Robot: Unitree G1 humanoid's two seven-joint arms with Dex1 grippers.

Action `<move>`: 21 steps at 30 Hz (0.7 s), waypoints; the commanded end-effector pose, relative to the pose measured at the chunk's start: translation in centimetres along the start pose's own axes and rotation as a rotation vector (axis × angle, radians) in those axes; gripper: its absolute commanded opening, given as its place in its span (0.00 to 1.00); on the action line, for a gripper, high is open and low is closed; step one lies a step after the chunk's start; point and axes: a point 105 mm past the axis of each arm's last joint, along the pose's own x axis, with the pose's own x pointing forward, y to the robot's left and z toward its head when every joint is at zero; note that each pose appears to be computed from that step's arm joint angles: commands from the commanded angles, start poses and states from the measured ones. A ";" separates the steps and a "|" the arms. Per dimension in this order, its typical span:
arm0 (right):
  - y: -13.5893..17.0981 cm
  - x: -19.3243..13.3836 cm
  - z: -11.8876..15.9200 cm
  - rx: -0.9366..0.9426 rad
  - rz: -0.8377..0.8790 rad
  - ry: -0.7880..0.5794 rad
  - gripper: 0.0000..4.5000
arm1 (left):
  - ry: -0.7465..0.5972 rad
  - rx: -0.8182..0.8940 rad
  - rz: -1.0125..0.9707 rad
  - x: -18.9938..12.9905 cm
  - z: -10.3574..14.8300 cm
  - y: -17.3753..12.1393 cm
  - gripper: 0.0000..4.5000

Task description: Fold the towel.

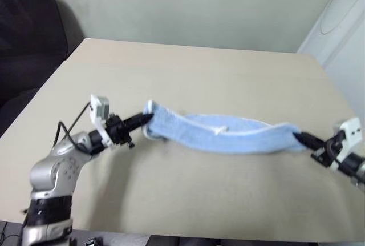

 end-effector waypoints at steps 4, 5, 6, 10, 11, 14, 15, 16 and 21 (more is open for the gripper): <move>1.5 -1.3 -0.7 -0.019 0.064 0.057 0.01 | 0.106 -0.028 0.007 -2.0 -2.3 -1.2 0.00; 1.3 -1.3 -0.8 -0.022 0.055 0.063 0.01 | 0.118 -0.029 0.021 -2.2 -2.6 -1.0 0.00; 0.9 -1.3 -0.9 -0.030 0.035 0.071 0.01 | 0.118 -0.026 0.037 -2.2 -2.7 -0.8 0.00; -0.6 -0.9 -0.9 -0.060 -0.026 0.075 0.01 | 0.050 -0.018 0.118 -1.5 -1.8 0.7 0.00; -0.8 -0.8 -0.9 -0.066 -0.034 0.074 0.01 | 0.041 -0.016 0.137 -1.3 -1.6 1.1 0.00; -1.4 -0.2 -1.0 -0.074 -0.061 0.070 0.01 | 0.005 -0.015 0.209 -0.5 -0.9 2.7 0.00; -1.4 0.0 -1.1 -0.077 -0.058 0.074 0.01 | -0.004 -0.018 0.209 -0.3 -0.8 2.8 0.00; -1.2 0.1 -1.2 -0.080 -0.050 0.080 0.01 | -0.005 -0.018 0.201 0.0 -0.6 2.8 0.00; -0.4 0.2 -1.9 -0.077 -0.016 0.112 0.01 | 0.036 -0.022 0.174 0.3 -1.2 2.4 0.00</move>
